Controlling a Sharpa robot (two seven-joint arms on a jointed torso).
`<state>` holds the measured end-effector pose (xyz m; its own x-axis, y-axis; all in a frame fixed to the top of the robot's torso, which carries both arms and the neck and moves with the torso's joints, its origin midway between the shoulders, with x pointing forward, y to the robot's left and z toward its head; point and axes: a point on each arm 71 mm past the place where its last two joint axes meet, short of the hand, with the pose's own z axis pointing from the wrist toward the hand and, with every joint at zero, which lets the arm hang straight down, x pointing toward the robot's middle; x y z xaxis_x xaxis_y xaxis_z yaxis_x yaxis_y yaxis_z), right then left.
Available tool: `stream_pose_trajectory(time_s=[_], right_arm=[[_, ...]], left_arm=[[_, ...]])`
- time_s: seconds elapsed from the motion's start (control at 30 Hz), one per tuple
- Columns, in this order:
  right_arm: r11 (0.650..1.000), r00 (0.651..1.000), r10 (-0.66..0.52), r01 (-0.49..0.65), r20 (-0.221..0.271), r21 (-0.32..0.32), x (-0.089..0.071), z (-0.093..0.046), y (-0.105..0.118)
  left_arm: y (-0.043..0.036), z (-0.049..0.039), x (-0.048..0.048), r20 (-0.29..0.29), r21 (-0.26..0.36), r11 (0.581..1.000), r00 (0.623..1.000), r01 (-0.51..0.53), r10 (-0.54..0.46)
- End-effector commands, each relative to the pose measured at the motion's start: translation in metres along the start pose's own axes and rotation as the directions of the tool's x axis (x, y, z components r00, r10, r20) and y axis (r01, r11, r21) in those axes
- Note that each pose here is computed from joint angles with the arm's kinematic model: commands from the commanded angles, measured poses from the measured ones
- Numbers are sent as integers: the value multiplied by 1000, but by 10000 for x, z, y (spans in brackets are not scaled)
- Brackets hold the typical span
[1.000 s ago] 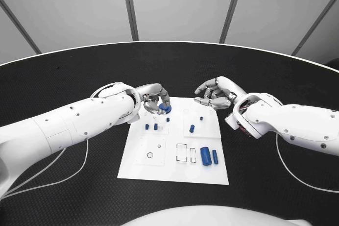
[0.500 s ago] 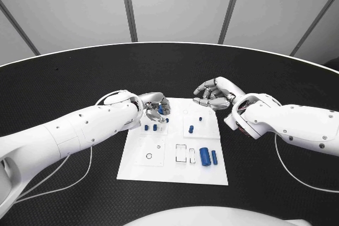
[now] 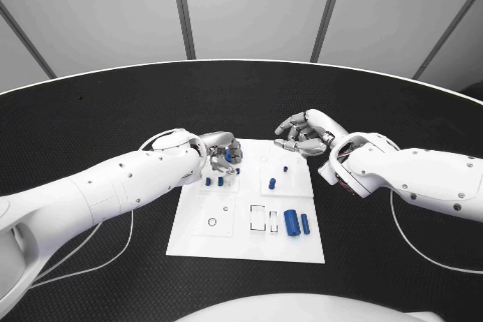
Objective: Assemble the parts on the task board
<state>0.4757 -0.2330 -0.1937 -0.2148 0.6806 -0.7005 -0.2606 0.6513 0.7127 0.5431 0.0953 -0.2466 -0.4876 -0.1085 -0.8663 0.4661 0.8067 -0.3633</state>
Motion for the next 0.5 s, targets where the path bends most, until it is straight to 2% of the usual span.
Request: stream_pose_trajectory(time_s=[0.03,0.23,0.5], right_arm=[[1000,1000,0,0,0,0,0,0,1],[1000,1000,1,-1,-1,0,5,2,4],[1000,1000,1,-1,-3,0,10,7,8]], left_arm=[[19,15,19,-15,-18,1000,1000,-2,2],[27,41,41,-30,-30,1000,1000,-4,3],[-8,76,53,-34,-25,1000,999,-5,4]])
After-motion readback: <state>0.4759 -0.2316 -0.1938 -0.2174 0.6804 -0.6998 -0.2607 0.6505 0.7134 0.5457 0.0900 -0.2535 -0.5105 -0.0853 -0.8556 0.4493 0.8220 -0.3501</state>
